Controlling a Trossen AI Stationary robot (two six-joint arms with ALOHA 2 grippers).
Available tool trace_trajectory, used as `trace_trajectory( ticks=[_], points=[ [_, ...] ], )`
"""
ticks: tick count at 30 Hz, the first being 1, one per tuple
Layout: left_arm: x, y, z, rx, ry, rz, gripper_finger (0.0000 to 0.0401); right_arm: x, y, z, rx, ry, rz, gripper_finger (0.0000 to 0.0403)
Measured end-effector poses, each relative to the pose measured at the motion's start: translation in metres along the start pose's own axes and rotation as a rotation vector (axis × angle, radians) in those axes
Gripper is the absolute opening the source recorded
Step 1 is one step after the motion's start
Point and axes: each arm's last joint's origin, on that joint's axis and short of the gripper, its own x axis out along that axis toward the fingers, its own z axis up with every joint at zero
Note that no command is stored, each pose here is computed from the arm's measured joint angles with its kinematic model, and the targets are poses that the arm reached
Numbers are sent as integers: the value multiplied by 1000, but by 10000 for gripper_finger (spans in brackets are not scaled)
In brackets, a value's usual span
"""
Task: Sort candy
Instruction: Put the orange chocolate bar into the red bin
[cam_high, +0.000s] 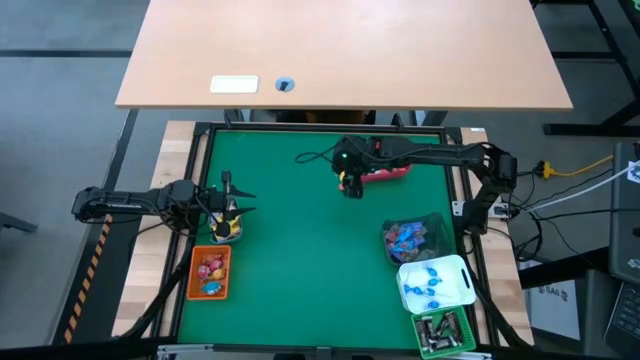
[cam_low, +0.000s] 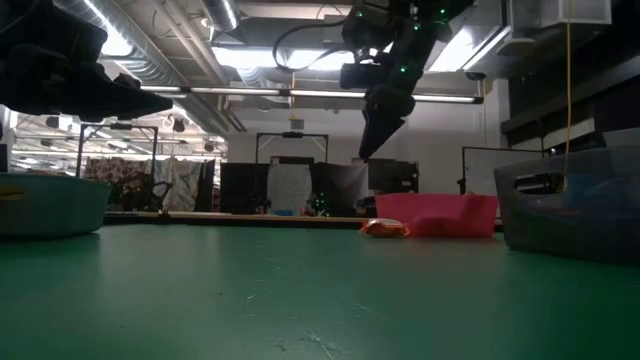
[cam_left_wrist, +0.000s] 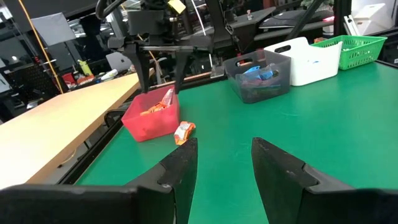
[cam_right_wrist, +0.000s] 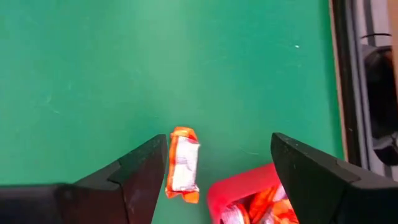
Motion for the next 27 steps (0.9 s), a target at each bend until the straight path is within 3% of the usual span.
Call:
trace_trajectory(
  ticks=[7, 27],
  points=[
    [0, 0, 0, 0, 0, 0, 141, 18, 3, 1, -5, 15, 22, 287],
    [0, 0, 0, 0, 0, 0, 141, 103, 16, -19, -52, 256, 58, 287]
  ],
)
